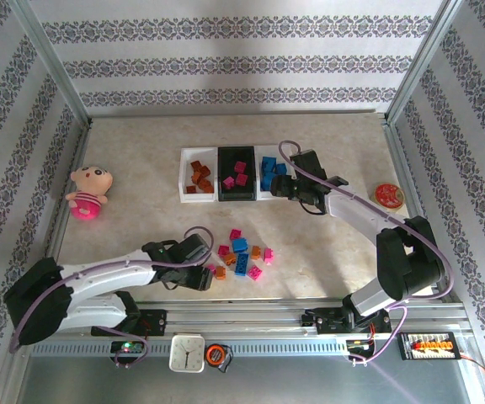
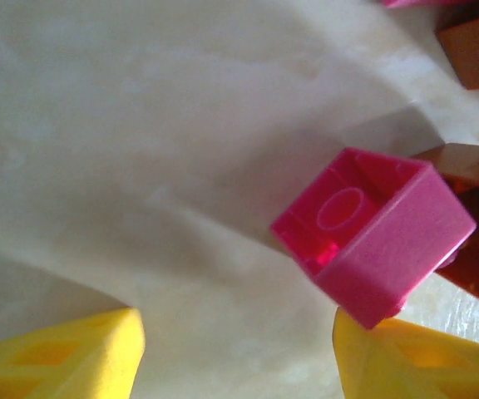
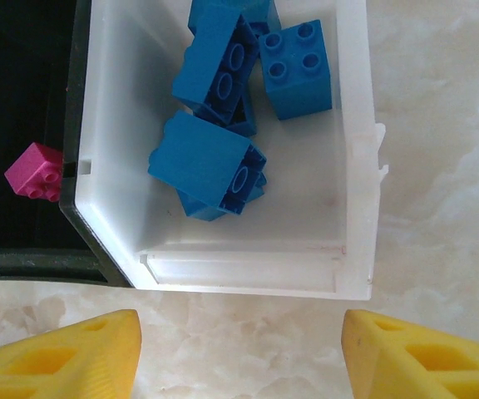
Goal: Sort the legos into containers by color
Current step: Pick up the lego from the middle-left of the table.
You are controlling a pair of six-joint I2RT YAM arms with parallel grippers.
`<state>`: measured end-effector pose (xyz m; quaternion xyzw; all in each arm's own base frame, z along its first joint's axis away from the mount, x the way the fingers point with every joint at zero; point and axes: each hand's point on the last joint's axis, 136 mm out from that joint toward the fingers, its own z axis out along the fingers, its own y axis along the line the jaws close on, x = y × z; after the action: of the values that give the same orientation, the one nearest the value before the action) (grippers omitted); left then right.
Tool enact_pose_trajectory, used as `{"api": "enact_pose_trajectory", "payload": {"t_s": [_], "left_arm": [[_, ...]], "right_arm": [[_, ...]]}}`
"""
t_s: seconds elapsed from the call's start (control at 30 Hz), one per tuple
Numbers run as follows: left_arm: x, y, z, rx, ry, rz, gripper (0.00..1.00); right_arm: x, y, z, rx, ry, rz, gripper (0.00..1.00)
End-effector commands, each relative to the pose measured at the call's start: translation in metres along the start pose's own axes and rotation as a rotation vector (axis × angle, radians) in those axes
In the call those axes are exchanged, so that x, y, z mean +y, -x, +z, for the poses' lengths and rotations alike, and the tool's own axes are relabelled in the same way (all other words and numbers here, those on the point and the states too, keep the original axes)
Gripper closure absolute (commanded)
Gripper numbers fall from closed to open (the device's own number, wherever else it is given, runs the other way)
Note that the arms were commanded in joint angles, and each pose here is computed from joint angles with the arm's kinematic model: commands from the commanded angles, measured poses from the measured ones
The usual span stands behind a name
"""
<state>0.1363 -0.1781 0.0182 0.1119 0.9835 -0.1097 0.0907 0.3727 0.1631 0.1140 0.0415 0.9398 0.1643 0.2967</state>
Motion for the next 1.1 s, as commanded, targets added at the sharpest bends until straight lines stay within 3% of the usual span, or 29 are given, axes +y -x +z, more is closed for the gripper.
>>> {"api": "enact_pose_trajectory", "payload": {"t_s": [0.0, 0.17, 0.37, 0.53, 0.77, 1.07], "left_arm": [[-0.015, 0.032, -0.001, -0.093, 0.006, 0.095, 0.40], [-0.029, 0.051, -0.009, -0.127, -0.001, 0.145, 0.42], [-0.022, 0.045, -0.019, -0.112, 0.050, 0.153, 0.44], [-0.016, 0.037, -0.010, -0.094, 0.061, 0.134, 0.44], [-0.031, 0.058, -0.011, -0.181, 0.013, 0.147, 0.43], [-0.036, 0.059, 0.012, -0.122, 0.031, 0.165, 0.51]], "right_arm": [[-0.001, 0.009, -0.014, -0.043, 0.018, 0.019, 0.35], [-0.006, 0.010, -0.019, -0.051, 0.017, 0.027, 0.35], [-0.013, 0.008, -0.018, -0.047, 0.018, 0.043, 0.35], [-0.010, 0.006, -0.013, -0.038, 0.035, 0.056, 0.35], [-0.011, 0.007, -0.015, -0.045, 0.030, 0.055, 0.35], [-0.015, 0.006, -0.019, -0.046, 0.021, 0.053, 0.34]]}}
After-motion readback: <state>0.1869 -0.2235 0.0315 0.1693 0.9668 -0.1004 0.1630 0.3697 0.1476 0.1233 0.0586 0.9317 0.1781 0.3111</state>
